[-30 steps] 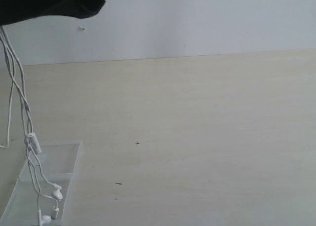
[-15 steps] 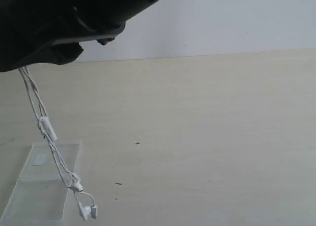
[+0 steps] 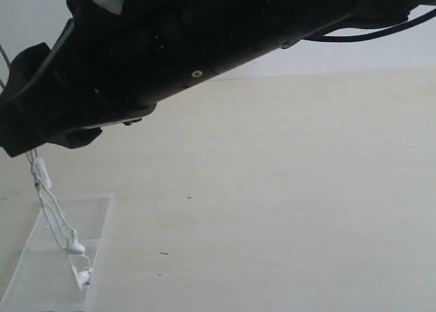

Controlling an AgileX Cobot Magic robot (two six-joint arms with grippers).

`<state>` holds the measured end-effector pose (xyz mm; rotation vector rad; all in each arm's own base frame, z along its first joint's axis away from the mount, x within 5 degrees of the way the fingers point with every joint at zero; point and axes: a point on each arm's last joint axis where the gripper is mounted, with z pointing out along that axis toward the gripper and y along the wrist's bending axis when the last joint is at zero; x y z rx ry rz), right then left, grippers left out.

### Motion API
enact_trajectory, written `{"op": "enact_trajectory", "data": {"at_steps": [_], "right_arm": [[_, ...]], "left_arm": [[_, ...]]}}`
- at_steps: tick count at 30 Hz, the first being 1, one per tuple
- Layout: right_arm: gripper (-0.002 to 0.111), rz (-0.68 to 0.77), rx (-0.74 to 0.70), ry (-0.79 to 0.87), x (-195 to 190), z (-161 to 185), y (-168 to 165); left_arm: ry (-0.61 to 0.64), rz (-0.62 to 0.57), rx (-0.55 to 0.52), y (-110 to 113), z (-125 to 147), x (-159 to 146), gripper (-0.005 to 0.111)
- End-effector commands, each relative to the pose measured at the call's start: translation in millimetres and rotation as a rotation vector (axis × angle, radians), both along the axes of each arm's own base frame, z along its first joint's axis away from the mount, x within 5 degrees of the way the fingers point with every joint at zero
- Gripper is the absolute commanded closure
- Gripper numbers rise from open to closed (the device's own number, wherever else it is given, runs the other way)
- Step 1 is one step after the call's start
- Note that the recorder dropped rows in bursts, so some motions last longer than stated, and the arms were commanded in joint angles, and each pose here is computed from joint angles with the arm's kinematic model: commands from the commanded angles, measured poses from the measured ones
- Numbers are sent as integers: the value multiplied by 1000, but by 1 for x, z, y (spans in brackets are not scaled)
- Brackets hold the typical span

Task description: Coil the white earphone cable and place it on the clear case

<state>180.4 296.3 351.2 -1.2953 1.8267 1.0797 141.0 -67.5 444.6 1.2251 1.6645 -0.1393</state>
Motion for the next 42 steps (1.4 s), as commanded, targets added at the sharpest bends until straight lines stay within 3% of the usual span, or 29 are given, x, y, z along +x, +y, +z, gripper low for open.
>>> {"op": "enact_trajectory", "data": {"at_steps": [1, 17, 28, 42], "right_arm": [[62, 3, 24, 10, 3, -5, 5], [68, 4, -11, -27, 7, -18, 7], [68, 17, 129, -32, 4, -28, 10], [68, 16, 113, -55, 3, -41, 7]], "left_arm": [[-9, -3, -13, -1, 4, -3, 107], [1, 33, 38, 4, 0, -2, 107], [-8, 38, 33, 4, 1, -1, 107], [-8, 39, 35, 4, 1, -1, 107]]}}
